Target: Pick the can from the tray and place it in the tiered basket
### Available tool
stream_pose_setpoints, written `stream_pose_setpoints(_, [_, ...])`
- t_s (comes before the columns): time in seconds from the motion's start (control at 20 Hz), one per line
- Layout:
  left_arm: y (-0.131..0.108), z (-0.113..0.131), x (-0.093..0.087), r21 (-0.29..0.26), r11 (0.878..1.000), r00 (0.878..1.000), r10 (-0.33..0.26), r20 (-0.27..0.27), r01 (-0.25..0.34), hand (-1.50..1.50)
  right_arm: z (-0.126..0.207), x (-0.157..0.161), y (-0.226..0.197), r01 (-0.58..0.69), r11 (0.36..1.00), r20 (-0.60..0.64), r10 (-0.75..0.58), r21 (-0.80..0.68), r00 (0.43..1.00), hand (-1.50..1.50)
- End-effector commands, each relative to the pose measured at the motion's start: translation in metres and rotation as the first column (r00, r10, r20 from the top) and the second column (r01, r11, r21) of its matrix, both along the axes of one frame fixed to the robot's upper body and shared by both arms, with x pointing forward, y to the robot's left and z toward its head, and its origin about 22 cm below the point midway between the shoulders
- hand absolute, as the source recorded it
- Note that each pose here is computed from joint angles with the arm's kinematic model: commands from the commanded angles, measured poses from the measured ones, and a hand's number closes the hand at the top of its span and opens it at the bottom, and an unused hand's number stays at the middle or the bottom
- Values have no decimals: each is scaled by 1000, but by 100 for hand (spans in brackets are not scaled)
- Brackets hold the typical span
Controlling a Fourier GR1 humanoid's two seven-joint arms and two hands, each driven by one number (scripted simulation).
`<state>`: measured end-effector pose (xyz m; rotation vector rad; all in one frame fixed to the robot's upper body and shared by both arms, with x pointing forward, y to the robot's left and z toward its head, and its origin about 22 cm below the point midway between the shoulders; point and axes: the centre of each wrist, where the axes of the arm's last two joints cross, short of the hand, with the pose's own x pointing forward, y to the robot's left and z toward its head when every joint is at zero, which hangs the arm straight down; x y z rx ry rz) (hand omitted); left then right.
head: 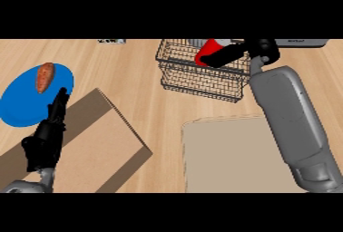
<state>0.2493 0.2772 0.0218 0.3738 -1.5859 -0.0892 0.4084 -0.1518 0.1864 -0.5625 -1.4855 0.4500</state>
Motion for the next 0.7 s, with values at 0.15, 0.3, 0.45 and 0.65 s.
stream_pose_setpoints(0.15, [-34, -47, -22, -136, 991, 971, -15, -237, -18, 0, 2, 10, -15, -5, 959, 74, -17, 284, 997, -150])
stream_pose_setpoints(0.3, [-30, -57, -33, -126, 992, 970, -22, -244, -9, 0, 15, 14, -21, 57, 949, 176, -116, 310, 977, -150])
stream_pose_setpoints(0.45, [-26, -55, -36, -134, 991, 965, -9, -261, -27, 0, 38, 12, -50, 155, 910, 227, -256, 385, 940, -150])
stream_pose_setpoints(0.65, [-23, -59, -38, -118, 992, 968, 20, -251, -51, 0, 33, 12, -97, 304, 866, 216, -410, 397, 886, -150])
